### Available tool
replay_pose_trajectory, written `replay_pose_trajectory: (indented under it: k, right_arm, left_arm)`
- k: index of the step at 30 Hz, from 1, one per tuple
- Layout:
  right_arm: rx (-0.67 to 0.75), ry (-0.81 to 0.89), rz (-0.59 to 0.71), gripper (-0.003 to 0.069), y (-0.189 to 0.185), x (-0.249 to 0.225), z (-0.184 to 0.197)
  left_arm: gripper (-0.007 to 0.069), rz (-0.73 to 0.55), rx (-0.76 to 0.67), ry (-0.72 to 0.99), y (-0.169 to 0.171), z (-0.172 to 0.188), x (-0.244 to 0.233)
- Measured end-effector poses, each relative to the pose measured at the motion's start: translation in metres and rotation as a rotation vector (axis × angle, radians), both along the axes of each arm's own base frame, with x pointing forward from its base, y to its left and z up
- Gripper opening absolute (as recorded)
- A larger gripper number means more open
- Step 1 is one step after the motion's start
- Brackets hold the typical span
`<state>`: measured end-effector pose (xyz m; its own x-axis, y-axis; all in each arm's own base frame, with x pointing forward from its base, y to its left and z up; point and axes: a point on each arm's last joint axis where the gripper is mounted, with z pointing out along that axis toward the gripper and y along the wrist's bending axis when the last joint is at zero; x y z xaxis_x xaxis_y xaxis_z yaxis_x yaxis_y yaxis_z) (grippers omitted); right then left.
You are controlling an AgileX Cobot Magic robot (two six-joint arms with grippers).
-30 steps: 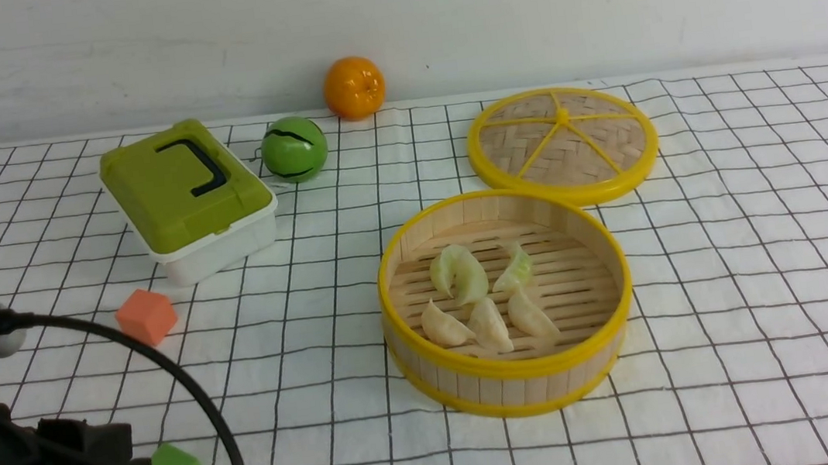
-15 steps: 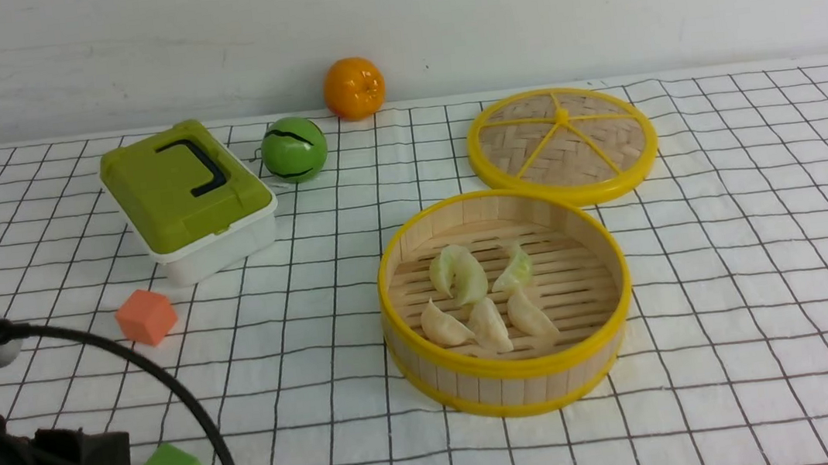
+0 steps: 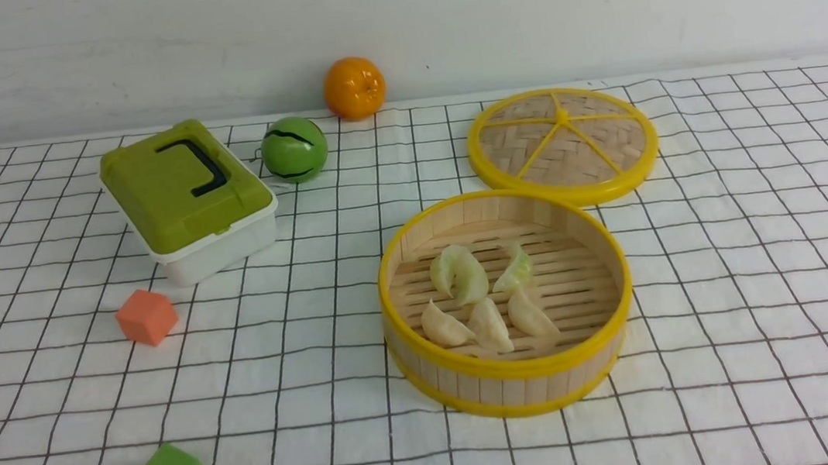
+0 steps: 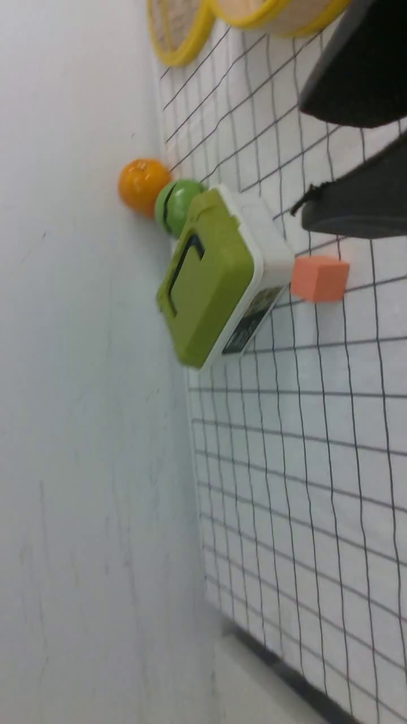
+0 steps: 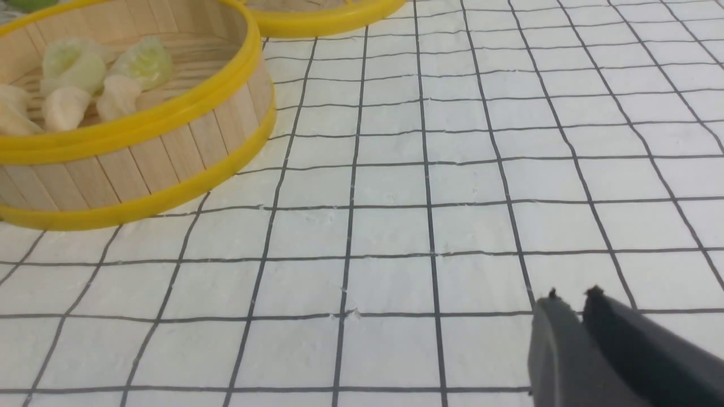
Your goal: Put the dumplings into the steamer on the table with the white tablecloth.
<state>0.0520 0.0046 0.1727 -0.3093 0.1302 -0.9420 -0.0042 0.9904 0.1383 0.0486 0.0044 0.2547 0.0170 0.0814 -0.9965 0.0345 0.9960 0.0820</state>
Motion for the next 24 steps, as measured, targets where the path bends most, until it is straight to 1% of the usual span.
replay_pose_trajectory:
  k: [3, 5, 6, 7, 8, 11, 15, 17, 19, 20, 21, 24]
  right_arm:
    - [0.0, 0.0, 0.0, 0.0069, 0.0, 0.0, 0.0]
    - [0.0, -0.001, 0.0, 0.0071, 0.0, 0.0, 0.0]
    - [0.0, -0.001, 0.0, 0.0071, 0.0, 0.0, 0.0]
    - [-0.001, -0.001, 0.0, 0.0073, 0.0, 0.0, 0.0]
    - [-0.001, -0.001, 0.0, 0.0075, 0.0, 0.0, 0.0]
    - [0.0, -0.001, 0.0, 0.008, 0.0, 0.0, 0.0]
    - [0.0, -0.001, 0.0, 0.0083, 0.0, 0.0, 0.0]
    - [0.0, -0.001, 0.0, 0.0084, 0.0, 0.0, 0.0]
    - [0.0, -0.001, 0.0, 0.0088, 0.0, 0.0, 0.0]
    - [0.0, -0.001, 0.0, 0.0088, 0.0, 0.0, 0.0]
    - [0.0, -0.001, 0.0, 0.009, 0.0, 0.0, 0.0]
    - [0.0, -0.001, 0.0, 0.0093, 0.0, 0.0, 0.0]
  left_arm:
    - [0.02, 0.042, -0.025, -0.007, 0.001, -0.019, 0.0]
    - [0.0173, 0.046, -0.082, 0.015, -0.001, -0.034, 0.004]
    - [0.0169, 0.047, -0.082, 0.015, -0.001, -0.036, 0.004]
    - [0.0125, 0.031, -0.123, 0.021, -0.003, -0.047, 0.006]
    - [0.0099, 0.021, -0.139, 0.022, -0.004, -0.051, 0.007]
    - [-0.0013, 0.001, -0.196, 0.017, -0.006, -0.056, 0.008]
    - [-0.0013, -0.016, -0.203, 0.054, -0.007, -0.06, 0.008]
    - [-0.0013, -0.02, -0.206, 0.111, -0.007, -0.065, 0.008]
    - [-0.0013, -0.028, -0.227, 0.212, -0.008, -0.074, 0.007]
    - [-0.0013, -0.026, -0.222, 0.22, -0.008, -0.075, 0.007]
    - [-0.0013, -0.034, -0.244, 0.287, -0.009, -0.08, 0.005]
    - [-0.0013, -0.036, -0.254, 0.333, -0.01, -0.084, 0.004]
